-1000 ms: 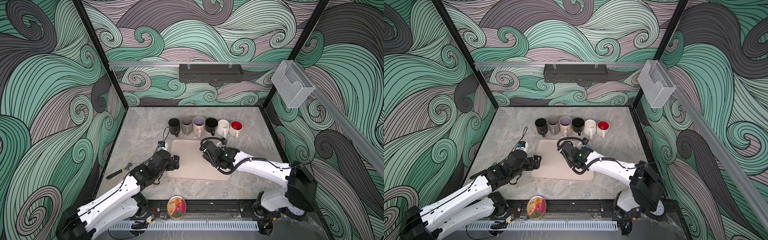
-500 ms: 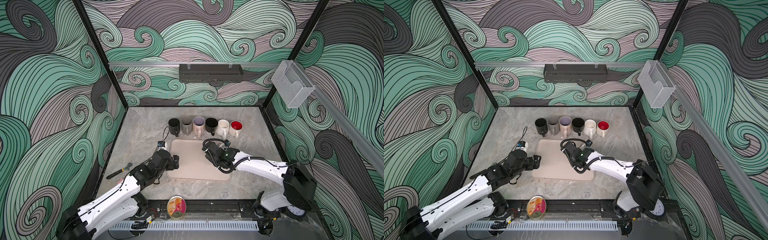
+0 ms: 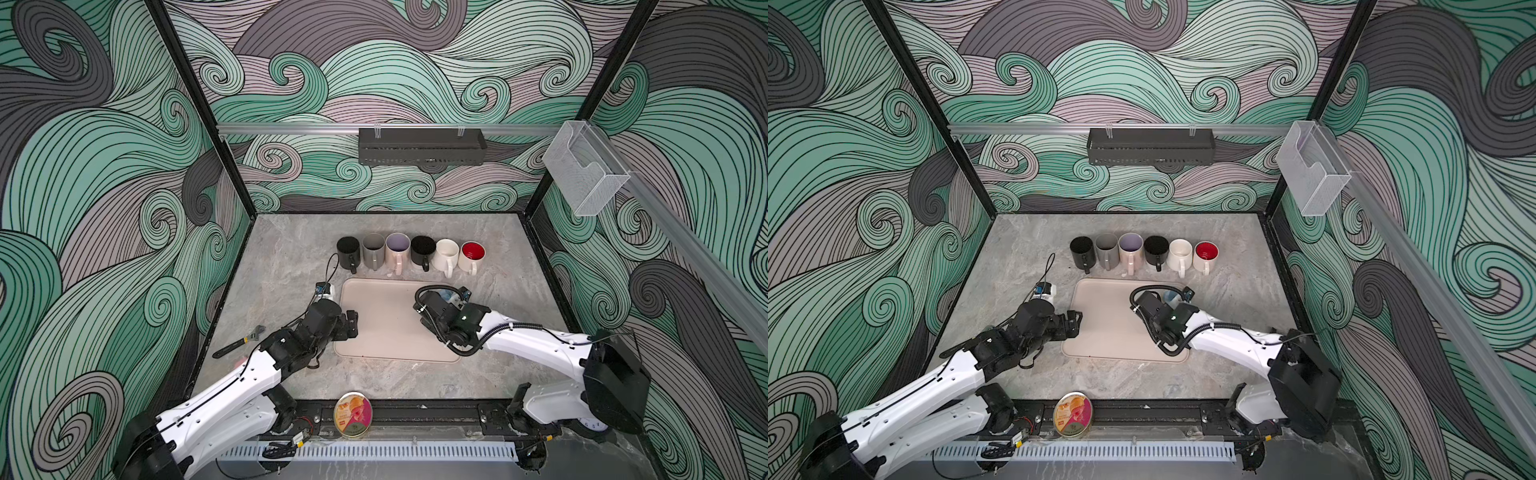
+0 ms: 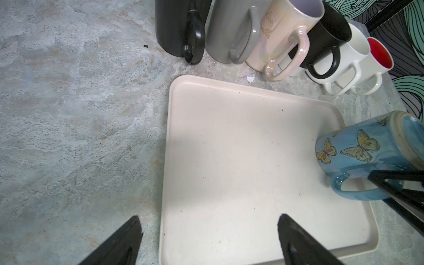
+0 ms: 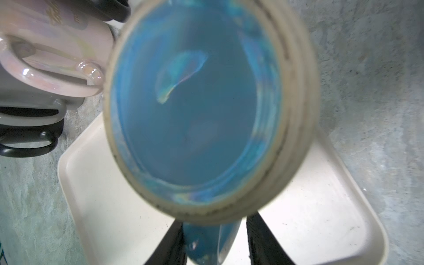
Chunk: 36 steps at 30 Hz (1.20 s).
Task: Turn the mug right side up
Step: Rotate the mug on the tray, then pick up the mug from the tray.
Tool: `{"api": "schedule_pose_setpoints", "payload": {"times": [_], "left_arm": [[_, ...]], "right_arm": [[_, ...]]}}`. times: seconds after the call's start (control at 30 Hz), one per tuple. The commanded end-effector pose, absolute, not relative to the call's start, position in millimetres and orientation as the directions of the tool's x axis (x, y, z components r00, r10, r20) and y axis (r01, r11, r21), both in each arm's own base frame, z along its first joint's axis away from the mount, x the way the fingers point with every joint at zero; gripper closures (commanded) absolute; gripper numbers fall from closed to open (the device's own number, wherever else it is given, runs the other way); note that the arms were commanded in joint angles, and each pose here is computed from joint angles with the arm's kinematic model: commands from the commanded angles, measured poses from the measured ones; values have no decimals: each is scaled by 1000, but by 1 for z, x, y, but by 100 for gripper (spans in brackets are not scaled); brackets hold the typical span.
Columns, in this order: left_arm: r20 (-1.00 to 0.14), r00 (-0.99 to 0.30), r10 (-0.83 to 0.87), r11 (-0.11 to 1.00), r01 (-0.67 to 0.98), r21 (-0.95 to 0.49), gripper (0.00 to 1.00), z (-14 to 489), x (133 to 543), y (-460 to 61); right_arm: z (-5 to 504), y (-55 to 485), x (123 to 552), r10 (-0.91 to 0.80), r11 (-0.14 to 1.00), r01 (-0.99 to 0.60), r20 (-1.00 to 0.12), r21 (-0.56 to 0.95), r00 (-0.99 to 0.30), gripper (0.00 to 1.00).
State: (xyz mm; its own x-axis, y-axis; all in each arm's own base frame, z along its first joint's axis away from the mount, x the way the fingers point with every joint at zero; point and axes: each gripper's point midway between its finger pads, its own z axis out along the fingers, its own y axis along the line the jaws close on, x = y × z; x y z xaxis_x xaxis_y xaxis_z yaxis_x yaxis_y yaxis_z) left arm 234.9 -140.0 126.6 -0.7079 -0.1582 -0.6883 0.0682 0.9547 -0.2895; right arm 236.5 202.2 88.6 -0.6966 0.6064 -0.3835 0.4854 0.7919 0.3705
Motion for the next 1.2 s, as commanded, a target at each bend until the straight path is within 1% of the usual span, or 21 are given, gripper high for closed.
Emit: {"api": "schedule_pose_setpoints", "payload": {"times": [0.0,0.13,0.3,0.63,0.7,0.93,1.1,1.17], "left_arm": [[-693,-702,-164,956,61,-288,6,126,238,-139],[-689,-705,-167,954,60,-293,6,123,238,-140],[-685,-709,-167,952,64,-299,6,122,239,-143],[-690,-705,-164,954,64,-293,6,123,238,-140],[-692,-703,-164,955,62,-290,6,122,238,-139],[-694,-702,-161,956,64,-287,6,120,238,-138],[-696,-700,-159,957,63,-283,6,121,240,-138],[-695,-702,-157,957,64,-281,6,121,240,-138]], "right_arm": [[103,192,232,538,841,425,-435,335,-722,56],[121,185,231,488,871,373,-469,320,-736,55],[126,189,233,457,886,345,-455,310,-764,54],[104,205,239,402,913,329,-400,239,-824,54],[99,203,239,410,911,347,-392,223,-824,57],[83,193,244,414,910,376,-402,174,-817,60],[75,185,246,412,911,387,-406,146,-816,65],[72,183,247,407,912,388,-409,134,-816,65]]}}
